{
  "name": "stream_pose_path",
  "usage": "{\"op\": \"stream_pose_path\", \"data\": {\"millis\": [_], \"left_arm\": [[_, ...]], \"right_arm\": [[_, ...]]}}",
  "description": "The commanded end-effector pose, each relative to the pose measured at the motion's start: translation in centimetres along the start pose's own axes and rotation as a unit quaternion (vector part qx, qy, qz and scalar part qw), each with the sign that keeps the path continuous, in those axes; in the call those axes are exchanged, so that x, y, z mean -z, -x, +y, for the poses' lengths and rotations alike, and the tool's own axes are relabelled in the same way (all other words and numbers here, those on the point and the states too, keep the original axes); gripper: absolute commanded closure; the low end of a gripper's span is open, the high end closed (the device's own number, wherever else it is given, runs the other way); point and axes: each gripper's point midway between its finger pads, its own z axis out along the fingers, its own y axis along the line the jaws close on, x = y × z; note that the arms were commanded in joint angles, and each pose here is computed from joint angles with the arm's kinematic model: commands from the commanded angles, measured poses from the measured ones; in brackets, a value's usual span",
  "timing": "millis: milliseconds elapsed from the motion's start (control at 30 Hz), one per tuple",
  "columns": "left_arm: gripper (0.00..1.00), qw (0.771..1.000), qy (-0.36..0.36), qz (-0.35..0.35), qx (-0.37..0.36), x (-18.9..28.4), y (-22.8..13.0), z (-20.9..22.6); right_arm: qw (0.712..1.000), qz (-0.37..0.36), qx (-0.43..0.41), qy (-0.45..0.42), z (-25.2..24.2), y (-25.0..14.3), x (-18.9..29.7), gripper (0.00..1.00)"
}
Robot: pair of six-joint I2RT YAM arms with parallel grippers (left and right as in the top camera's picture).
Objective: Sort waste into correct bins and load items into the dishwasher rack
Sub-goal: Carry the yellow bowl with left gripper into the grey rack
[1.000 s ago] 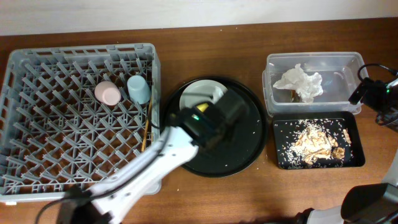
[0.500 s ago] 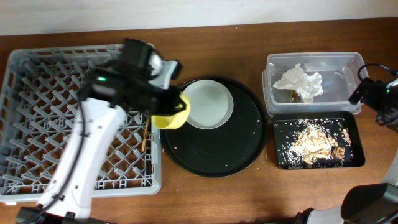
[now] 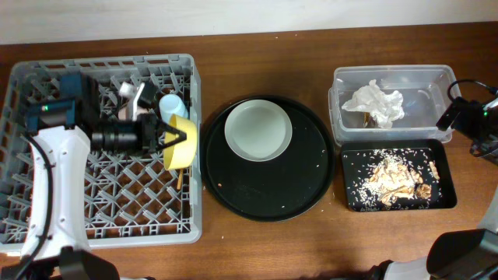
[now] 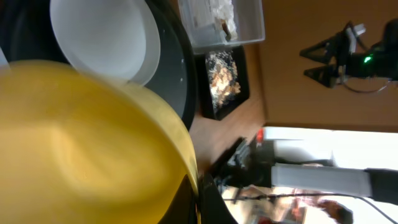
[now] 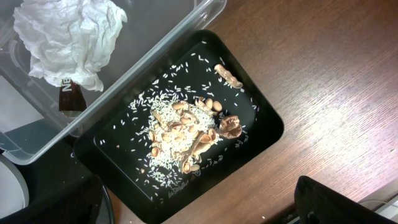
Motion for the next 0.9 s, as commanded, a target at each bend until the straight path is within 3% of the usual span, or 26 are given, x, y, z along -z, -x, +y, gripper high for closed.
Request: {"op": "stream_pose_path", "data": {"millis": [0,100,367,633,867], "left_arm": [[1.0,0.998,-0.043,-0.039,0.025,0.8,-0.5,2.3],[1.0,0.994,-0.035,-0.07,0.082,2.1,-1.3,6.0],[1.0,0.985,-0.029,-0.11,0.13,2.9,-3.3,10.6],[1.0,0.959,-0.175,-0.188,0.119,4.9,-0.6,6.3],[1.0,0.966,-0.156,-0.171,0.115,3.9,-1.3,6.8]], "right_arm": [[1.0,-0.006,-0.002,-0.004,-0.2,0.2,0.4,0.01],[1.0,-0.006,-0.002,-0.004,-0.2,0.2,0.4,0.02],[1.0,-0.006,-0.002,-0.004,-0.2,0.2,0.4,0.01],[1.0,-0.006,-0.002,-0.004,-0.2,0.2,0.4,0.01],[1.0,-0.006,-0.002,-0.004,-0.2,0.2,0.4,0.01]]}}
